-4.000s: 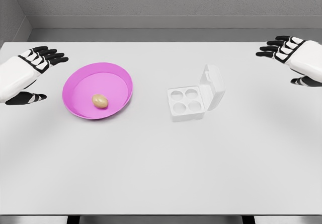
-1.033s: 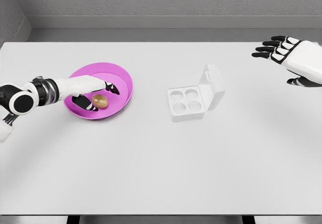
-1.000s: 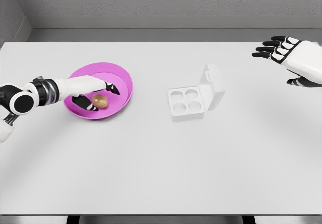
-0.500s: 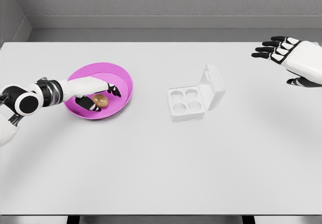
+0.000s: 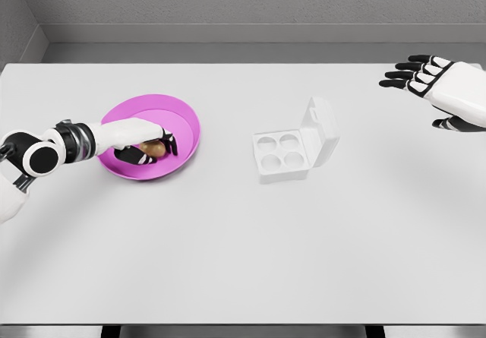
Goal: Pack egg into the box and close the box lid
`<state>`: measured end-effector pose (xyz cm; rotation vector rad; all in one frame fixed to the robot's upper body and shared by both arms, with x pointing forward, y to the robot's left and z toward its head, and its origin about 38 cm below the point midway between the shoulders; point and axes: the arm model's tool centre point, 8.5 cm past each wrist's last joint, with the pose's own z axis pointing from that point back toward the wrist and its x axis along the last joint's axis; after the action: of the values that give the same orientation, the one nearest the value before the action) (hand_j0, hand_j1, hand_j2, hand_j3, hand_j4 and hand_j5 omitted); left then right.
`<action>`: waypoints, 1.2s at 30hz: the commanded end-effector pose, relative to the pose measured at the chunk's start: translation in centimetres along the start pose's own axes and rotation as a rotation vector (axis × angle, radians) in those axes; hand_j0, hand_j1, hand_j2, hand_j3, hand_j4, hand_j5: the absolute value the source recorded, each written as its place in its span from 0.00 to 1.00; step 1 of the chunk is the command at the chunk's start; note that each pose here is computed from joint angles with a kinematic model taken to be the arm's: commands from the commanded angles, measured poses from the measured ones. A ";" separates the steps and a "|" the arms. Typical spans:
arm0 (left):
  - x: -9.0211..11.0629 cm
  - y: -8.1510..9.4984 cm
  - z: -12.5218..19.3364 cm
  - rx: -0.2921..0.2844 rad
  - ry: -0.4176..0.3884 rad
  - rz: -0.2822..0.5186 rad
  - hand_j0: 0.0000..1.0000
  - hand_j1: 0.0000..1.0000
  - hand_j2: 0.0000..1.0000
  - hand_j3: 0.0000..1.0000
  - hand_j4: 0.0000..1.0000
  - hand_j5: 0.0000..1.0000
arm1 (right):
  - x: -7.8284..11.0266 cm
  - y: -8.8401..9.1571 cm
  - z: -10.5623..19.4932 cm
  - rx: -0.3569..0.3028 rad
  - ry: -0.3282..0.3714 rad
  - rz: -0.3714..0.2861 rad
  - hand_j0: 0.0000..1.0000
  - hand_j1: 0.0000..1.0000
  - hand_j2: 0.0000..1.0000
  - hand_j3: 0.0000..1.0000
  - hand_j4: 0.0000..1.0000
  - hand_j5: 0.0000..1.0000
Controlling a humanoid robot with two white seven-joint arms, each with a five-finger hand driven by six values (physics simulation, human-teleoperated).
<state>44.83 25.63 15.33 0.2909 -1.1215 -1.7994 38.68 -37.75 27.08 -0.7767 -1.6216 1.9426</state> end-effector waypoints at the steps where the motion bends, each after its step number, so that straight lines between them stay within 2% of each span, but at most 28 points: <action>1: -0.1 0.0 0.1 0.000 0.005 -0.002 0.49 0.49 0.49 0.49 0.49 0.49 | 0.0 0.0 0.0 -0.004 0.000 -0.004 1.00 1.00 1.00 1.00 1.00 1.00; 3: -0.1 0.1 0.1 0.001 0.004 -0.003 0.47 0.47 0.47 0.47 0.47 0.47 | 0.1 0.2 -0.1 -0.001 -0.002 -0.007 1.00 1.00 1.00 1.00 1.00 1.00; 4: 0.0 0.3 0.1 0.005 0.003 -0.004 0.43 0.43 0.43 0.43 0.43 0.43 | 0.2 0.5 -0.3 0.008 -0.005 -0.006 1.00 1.00 1.00 1.00 1.00 1.00; 5: 0.1 0.4 0.2 0.009 0.001 -0.006 0.41 0.41 0.41 0.41 0.41 0.41 | 0.2 0.8 -0.3 0.031 -0.006 -0.003 0.97 0.97 0.97 0.97 0.97 0.97; 7: 0.1 0.7 0.3 0.015 -0.001 -0.009 0.36 0.36 0.36 0.36 0.36 0.36 | 0.3 1.4 -0.6 0.087 -0.009 -0.011 0.83 0.83 0.83 0.83 0.83 0.83; 9: 0.2 1.0 0.4 0.019 -0.004 -0.013 0.35 0.35 0.35 0.35 0.35 0.35 | 0.4 1.4 -0.9 0.081 -0.012 -0.014 0.79 0.79 0.79 0.79 0.79 0.79; 11: 0.1 1.5 0.6 0.036 -0.003 -0.009 0.35 0.35 0.35 0.35 0.35 0.35 | 1.0 2.0 -2.0 0.134 -0.031 -0.023 0.79 0.79 0.79 0.79 0.79 0.79; 15: 0.6 2.0 0.9 0.052 -0.012 -0.023 0.33 0.33 0.33 0.33 0.33 0.33 | 1.3 2.4 -2.6 0.137 -0.040 -0.031 0.72 0.72 0.72 0.72 0.72 0.72; 23: 1.4 3.7 1.7 0.105 -0.033 -0.038 0.31 0.31 0.31 0.31 0.31 0.31 | 0.5 4.7 -4.9 0.143 -0.017 -0.085 0.73 0.73 0.73 0.73 0.73 0.73; 29: 3.2 4.6 0.9 0.137 -0.080 -0.042 0.31 0.31 0.31 0.31 0.31 0.31 | -0.2 5.4 -6.1 0.167 -0.009 -0.087 0.73 0.73 0.73 0.73 0.73 0.73; 31: 3.9 5.1 0.6 0.148 -0.098 -0.045 0.31 0.31 0.31 0.31 0.31 0.31 | -0.1 5.8 -7.2 0.167 -0.016 -0.101 0.73 0.73 0.73 0.73 0.73 0.73; 36: 5.3 5.8 -0.2 0.167 -0.133 -0.049 0.30 0.30 0.30 0.30 0.30 0.30 | 0.1 5.8 -7.7 0.170 -0.027 -0.096 0.73 0.73 0.73 0.73 0.73 0.73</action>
<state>45.73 21.22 21.26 0.3169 -1.3564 -1.7940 43.88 -33.42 20.77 -0.6123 -1.4594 2.0012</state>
